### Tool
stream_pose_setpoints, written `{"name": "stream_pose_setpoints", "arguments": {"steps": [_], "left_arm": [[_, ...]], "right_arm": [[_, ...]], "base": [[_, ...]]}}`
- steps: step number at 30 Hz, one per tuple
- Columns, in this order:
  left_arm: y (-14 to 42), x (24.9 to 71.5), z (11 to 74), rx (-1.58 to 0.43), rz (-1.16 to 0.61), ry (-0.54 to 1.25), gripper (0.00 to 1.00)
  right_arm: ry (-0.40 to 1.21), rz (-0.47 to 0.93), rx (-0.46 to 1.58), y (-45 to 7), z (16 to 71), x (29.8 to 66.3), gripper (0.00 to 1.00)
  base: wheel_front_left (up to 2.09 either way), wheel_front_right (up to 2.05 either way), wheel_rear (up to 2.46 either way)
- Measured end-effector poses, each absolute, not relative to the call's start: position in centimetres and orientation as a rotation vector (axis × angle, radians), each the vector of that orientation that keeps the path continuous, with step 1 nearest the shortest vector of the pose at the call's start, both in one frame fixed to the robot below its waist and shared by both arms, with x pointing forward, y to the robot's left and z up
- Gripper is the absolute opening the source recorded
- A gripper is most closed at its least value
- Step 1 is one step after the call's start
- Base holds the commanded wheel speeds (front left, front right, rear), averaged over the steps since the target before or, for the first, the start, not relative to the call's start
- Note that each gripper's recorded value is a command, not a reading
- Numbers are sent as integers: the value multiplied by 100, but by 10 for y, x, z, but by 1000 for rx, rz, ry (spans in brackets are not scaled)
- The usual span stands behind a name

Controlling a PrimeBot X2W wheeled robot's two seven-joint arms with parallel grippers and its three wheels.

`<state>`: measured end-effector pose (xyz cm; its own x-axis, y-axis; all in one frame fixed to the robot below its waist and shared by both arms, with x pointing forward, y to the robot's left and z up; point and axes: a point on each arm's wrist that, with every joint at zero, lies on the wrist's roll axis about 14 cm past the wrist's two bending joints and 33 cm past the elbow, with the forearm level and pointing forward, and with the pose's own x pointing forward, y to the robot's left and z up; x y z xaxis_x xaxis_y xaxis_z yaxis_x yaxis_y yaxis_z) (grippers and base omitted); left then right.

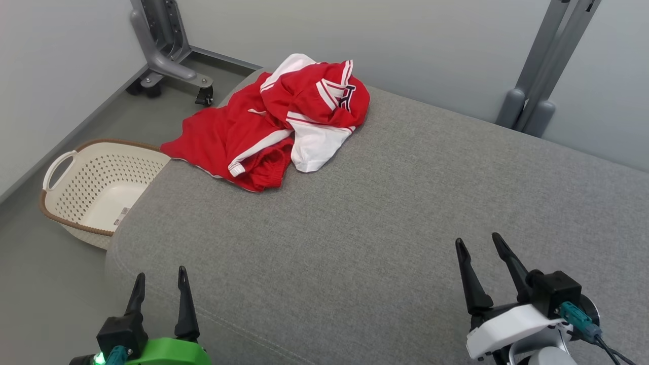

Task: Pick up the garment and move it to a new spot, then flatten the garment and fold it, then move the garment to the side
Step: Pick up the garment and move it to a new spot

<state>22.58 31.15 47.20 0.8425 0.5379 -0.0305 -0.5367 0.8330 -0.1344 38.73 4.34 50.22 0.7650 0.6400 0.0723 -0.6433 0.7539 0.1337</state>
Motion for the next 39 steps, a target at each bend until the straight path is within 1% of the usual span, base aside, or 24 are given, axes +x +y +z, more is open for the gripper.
{"name": "stream_pose_setpoints", "arguments": {"steps": [3,7,10,14,18,20,24,27,32,35,39], "left_arm": [[319,230,476,-117,550,-16,100],[351,245,516,-18,541,-105,100],[370,269,556,85,503,-163,100],[382,307,599,170,446,-207,100],[388,353,610,206,381,-140,100],[391,375,598,182,361,-57,100],[396,404,571,154,340,75,100],[388,424,532,111,305,205,100],[361,440,464,47,243,414,100],[347,446,435,4,216,485,100],[348,442,400,-22,230,586,100]], "right_arm": [[-16,671,151,33,499,387,100],[-18,657,134,25,498,385,100],[-23,648,111,21,496,387,100],[-30,635,93,17,494,393,100],[-34,614,89,11,491,403,100],[-46,596,88,6,492,409,100],[-54,560,75,-7,490,418,100],[-42,522,59,-20,481,425,100],[-4,465,48,-40,463,434,100],[9,437,44,-50,455,439,100],[38,411,41,-59,442,443,100]], "base": [[0,0,0],[0,0,0],[0,0,0],[0,0,0],[0,0,0],[0,0,0],[0,0,0],[0,0,0],[0,0,0],[0,0,0],[0,0,0]]}}
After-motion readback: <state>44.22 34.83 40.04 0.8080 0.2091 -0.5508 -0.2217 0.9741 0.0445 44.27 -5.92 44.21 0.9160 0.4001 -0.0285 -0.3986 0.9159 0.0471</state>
